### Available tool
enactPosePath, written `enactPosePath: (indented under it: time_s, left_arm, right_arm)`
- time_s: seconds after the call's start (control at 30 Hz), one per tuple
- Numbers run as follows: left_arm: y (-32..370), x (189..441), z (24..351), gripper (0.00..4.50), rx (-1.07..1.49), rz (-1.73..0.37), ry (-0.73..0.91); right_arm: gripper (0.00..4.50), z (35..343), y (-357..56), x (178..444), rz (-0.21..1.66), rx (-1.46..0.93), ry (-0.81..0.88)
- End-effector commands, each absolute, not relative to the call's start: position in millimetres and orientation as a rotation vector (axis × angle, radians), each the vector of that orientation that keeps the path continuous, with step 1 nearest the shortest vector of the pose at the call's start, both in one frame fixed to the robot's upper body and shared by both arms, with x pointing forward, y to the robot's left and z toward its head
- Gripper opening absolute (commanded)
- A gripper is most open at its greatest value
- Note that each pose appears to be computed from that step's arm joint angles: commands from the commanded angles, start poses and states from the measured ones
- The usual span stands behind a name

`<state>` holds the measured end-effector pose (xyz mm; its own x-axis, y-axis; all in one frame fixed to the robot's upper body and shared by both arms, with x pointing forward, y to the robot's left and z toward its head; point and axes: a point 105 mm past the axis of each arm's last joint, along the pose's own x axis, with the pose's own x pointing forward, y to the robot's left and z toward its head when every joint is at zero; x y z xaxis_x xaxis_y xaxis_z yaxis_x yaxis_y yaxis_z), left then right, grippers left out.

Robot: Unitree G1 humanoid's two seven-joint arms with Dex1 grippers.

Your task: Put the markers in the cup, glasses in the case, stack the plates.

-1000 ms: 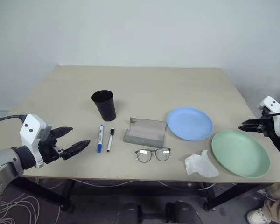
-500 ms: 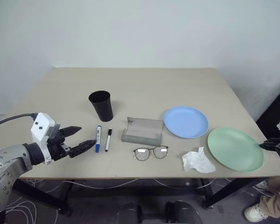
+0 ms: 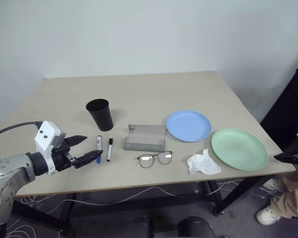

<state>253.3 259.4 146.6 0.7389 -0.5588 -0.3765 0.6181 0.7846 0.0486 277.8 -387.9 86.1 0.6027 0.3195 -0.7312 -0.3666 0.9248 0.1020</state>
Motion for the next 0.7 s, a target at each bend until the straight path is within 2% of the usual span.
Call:
enactPosePath:
  time_s: [0.03,0.47,0.7]
  left_arm:
    - [260.4,254.4,159.9,4.45,0.208,-0.642,0.307]
    - [260.1,253.9,159.0,4.45,0.207,-0.637,0.311]
    - [259.3,253.1,159.6,4.45,0.212,-0.635,0.31]
  right_arm:
    - [1.53,100.9,-382.8,285.5,0.414,-0.04,0.783]
    - [1.53,103.1,-361.1,299.7,0.419,0.161,0.735]
    - [1.53,90.1,-349.4,299.7,0.448,0.149,0.777]
